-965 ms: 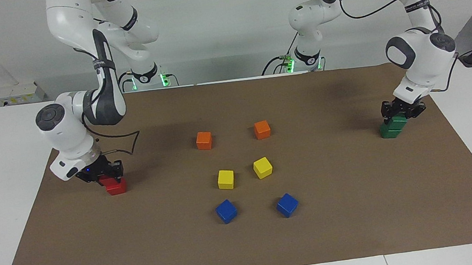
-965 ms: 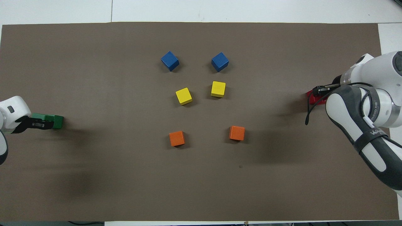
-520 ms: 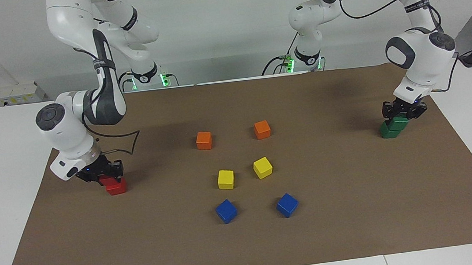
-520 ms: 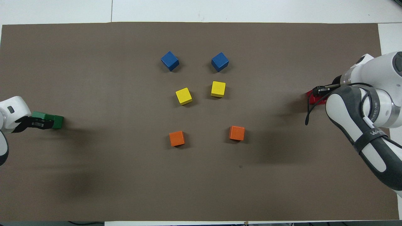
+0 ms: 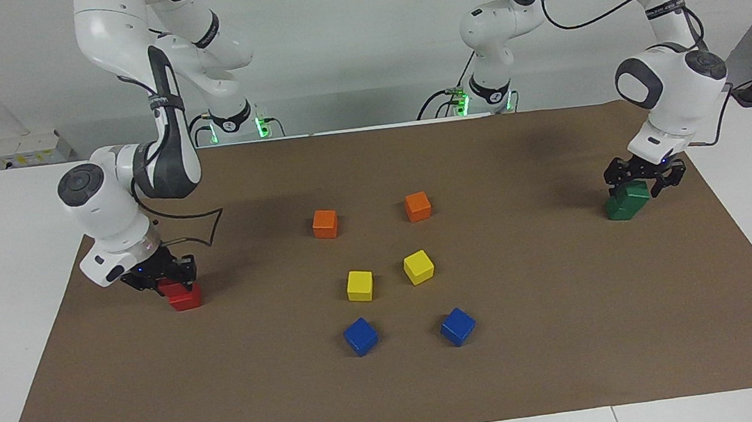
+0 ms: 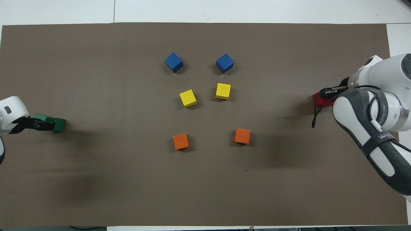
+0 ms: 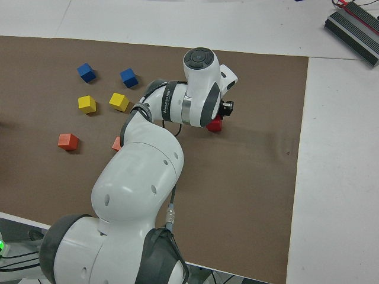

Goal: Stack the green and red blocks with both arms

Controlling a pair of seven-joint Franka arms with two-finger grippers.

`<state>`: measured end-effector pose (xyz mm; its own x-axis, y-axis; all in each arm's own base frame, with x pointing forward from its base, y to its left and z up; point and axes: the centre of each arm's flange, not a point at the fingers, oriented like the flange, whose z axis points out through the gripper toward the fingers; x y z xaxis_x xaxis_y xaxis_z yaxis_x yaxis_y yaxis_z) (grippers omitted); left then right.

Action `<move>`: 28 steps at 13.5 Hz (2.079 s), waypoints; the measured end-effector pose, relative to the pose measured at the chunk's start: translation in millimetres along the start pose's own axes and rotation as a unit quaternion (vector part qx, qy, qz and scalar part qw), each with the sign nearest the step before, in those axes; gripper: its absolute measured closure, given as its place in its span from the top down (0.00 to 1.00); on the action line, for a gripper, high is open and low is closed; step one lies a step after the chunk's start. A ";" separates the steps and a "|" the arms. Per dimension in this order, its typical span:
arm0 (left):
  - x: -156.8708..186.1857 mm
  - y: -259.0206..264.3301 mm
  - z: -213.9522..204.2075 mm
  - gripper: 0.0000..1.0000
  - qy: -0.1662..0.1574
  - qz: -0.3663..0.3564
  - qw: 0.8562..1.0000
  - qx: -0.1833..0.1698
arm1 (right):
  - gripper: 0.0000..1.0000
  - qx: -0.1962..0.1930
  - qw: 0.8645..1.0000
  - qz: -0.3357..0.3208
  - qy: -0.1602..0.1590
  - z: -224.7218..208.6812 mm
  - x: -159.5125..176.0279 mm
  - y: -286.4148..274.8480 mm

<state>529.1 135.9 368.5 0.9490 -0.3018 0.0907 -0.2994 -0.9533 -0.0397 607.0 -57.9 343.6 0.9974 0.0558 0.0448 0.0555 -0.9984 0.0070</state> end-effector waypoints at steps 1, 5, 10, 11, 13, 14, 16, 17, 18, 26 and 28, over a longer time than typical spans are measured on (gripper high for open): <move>7.4 -4.0 -15.0 1.00 -0.004 0.001 1.000 -0.003 | 0.56 0.000 1.000 0.000 0.000 0.0 0.0 -0.1; 41.2 -16.5 -94.5 1.00 0.010 -0.001 1.000 0.004 | 0.93 0.000 1.000 -0.001 0.001 1.6 -0.7 -0.4; 63.5 28.7 -151.9 1.00 0.024 -0.175 0.984 0.000 | 1.00 0.000 1.000 -0.001 0.001 0.7 -0.5 -0.6; 67.9 42.4 -167.0 1.00 0.016 -0.194 0.981 -0.005 | 1.00 -0.001 1.000 -0.001 0.003 -2.9 0.0 -0.8; 71.3 56.4 -196.5 1.00 0.000 -0.202 0.979 -0.010 | 1.00 0.000 1.000 -0.004 -0.003 -20.3 0.1 -3.5; 71.7 60.0 -208.1 1.00 -0.006 -0.202 0.979 -0.011 | 1.00 0.001 1.000 -0.005 -0.009 -34.0 -0.3 -5.8; 70.6 66.3 -219.8 1.00 -0.022 -0.199 0.980 -0.015 | 1.00 0.002 1.000 -0.010 -0.012 -70.9 -2.7 -11.5; 69.5 69.1 -220.6 1.00 -0.030 -0.198 0.980 -0.017 | 1.00 0.002 1.000 -0.013 -0.013 -90.9 -6.9 -16.1; 68.4 71.5 -221.1 1.00 -0.039 -0.199 0.979 -0.019 | 1.00 0.003 1.000 -0.017 -0.018 -109.6 -13.7 -21.2; 49.6 86.7 -265.2 1.00 -0.060 -0.199 0.978 -0.021 | 1.00 0.007 0.998 -0.022 -0.057 -217.0 -83.0 -35.5; 46.0 91.1 -270.6 1.00 -0.063 -0.197 0.978 -0.021 | 1.00 0.005 0.999 -0.022 -0.042 -230.9 -86.5 -35.9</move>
<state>518.8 32.4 638.3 0.9955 0.0894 -0.0326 0.0900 -0.9958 0.0156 508.3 -25.8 570.1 0.9943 0.0991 -0.0403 0.0991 -0.9951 -0.0025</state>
